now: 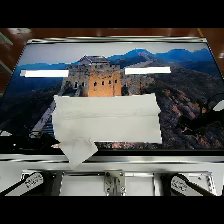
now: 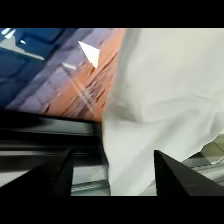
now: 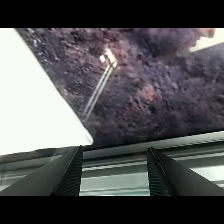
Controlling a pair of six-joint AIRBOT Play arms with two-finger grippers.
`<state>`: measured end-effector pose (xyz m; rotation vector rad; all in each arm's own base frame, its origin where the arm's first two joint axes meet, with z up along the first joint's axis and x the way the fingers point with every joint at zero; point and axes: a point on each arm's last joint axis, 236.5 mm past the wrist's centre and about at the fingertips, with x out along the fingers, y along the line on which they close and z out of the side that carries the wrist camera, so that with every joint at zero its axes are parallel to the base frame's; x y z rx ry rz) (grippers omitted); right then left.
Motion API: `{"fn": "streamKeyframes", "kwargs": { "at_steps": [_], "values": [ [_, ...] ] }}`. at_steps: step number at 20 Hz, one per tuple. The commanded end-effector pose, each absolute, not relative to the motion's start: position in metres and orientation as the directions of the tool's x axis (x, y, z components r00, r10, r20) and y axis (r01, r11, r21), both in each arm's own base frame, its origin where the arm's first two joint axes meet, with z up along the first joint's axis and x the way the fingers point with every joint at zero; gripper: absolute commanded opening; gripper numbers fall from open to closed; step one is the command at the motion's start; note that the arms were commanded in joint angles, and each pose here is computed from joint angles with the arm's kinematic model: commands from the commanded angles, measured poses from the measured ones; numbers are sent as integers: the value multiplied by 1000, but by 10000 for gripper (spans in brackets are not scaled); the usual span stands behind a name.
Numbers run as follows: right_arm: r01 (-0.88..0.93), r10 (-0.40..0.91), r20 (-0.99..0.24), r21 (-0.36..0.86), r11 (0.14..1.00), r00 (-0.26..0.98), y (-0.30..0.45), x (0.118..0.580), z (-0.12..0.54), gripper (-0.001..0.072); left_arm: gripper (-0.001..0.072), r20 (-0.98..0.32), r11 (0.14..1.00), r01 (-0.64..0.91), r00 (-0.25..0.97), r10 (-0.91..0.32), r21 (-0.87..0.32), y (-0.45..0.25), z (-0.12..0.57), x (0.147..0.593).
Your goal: Fold the shirts.
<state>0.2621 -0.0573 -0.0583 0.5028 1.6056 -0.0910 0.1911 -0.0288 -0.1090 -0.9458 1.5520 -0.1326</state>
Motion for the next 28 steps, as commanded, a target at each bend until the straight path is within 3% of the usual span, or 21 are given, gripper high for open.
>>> {"fn": "streamKeyframes", "kwargs": {
  "at_steps": [1,6,8,10,11,17,22,27,28],
  "values": [
    [379,302,-953,284,881,12,-48,266,-57,522,481,-783,659,-473,113,-612,-584,-40,-121,195],
    [387,318,-948,303,871,26,-45,270,-56,522,468,-765,643,-473,111,-635,-602,-56,-128,205],
    [405,312,-949,299,864,35,-46,272,-56,522,196,-762,651,-460,93,-641,-604,-62,-129,204],
    [410,322,-947,301,861,18,-44,269,-60,559,42,-746,656,-422,75,-662,-625,-67,-122,202],
    [398,339,-941,312,863,1,-40,265,-64,670,41,-740,658,-406,71,-669,-634,-67,-119,202],
    [382,532,-840,460,801,-103,8,245,-100,670,40,-716,663,-327,67,-694,-673,-66,-96,217],
    [272,490,-844,430,861,-217,32,235,-116,668,40,-714,666,-303,74,-697,-682,-63,-87,225],
    [259,479,-831,414,872,-283,51,228,-124,638,40,-716,671,-289,80,-694,-683,-62,-85,228],
    [252,471,-839,410,877,-273,53,232,-126,532,40,-716,673,-282,80,-694,-684,-62,-85,228]
  ]
}}
